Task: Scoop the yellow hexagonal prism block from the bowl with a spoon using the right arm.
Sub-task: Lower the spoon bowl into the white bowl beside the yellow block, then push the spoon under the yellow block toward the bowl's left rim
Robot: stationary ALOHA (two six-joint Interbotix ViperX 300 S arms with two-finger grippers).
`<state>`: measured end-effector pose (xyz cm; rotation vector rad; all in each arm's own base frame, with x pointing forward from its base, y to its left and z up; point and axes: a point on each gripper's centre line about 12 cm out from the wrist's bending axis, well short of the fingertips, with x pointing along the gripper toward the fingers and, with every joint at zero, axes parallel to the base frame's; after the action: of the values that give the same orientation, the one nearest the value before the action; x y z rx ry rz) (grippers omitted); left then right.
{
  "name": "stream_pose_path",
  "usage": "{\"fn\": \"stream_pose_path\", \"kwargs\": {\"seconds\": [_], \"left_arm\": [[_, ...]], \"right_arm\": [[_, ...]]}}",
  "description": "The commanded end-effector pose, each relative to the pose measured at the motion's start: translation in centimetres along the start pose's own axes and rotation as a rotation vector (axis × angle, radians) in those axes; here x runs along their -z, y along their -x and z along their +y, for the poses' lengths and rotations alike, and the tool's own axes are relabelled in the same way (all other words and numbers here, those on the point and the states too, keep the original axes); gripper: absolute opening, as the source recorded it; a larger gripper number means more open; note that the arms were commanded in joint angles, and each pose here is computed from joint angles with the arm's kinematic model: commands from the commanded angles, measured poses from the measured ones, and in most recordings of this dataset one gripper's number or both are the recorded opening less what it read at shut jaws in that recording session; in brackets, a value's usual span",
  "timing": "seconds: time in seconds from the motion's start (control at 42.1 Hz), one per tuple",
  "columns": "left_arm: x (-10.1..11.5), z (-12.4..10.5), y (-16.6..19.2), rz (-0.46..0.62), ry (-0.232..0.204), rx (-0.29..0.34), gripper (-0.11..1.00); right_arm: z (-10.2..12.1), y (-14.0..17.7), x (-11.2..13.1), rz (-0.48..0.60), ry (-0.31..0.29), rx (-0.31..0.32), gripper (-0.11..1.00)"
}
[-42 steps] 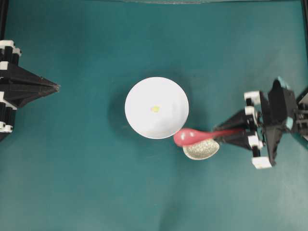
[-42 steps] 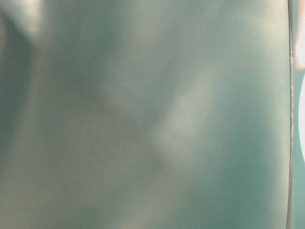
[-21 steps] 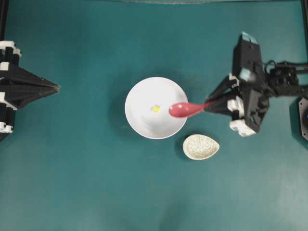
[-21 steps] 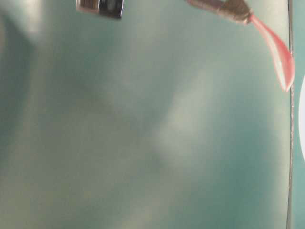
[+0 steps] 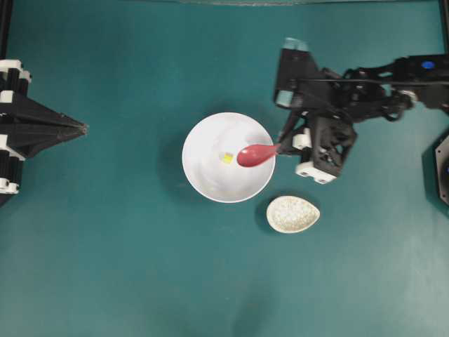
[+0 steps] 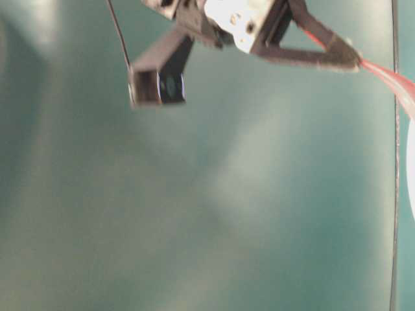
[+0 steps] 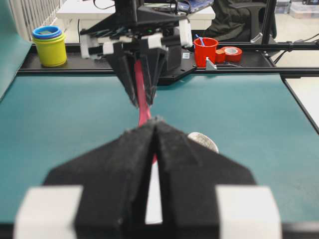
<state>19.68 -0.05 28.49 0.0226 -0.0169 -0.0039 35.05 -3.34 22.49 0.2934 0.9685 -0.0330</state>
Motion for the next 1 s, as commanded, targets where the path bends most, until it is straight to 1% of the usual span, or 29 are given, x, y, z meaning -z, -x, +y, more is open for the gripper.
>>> {"fn": "stream_pose_path", "kwargs": {"seconds": [0.0,0.095,0.238,0.547,0.975], "left_arm": [[-0.6,0.0,-0.2,-0.015,-0.005,0.000,0.00],[-0.5,0.0,-0.2,-0.014,-0.005,0.001,0.00],[-0.5,0.0,-0.3,-0.012,-0.005,0.001,0.00],[-0.5,0.0,-0.3,-0.012,-0.003,0.000,0.00],[-0.5,0.0,-0.3,-0.014,-0.005,0.001,0.00]], "right_arm": [[0.2,0.5,-1.5,-0.013,0.013,0.004,0.23],[-0.1,-0.4,-1.5,0.022,0.010,0.020,0.23],[-0.5,-1.3,-1.5,0.045,0.002,0.042,0.23],[-0.8,-2.9,-1.0,0.083,-0.008,0.048,0.23],[-1.0,-4.8,-1.5,0.070,-0.006,0.053,0.23]]}}
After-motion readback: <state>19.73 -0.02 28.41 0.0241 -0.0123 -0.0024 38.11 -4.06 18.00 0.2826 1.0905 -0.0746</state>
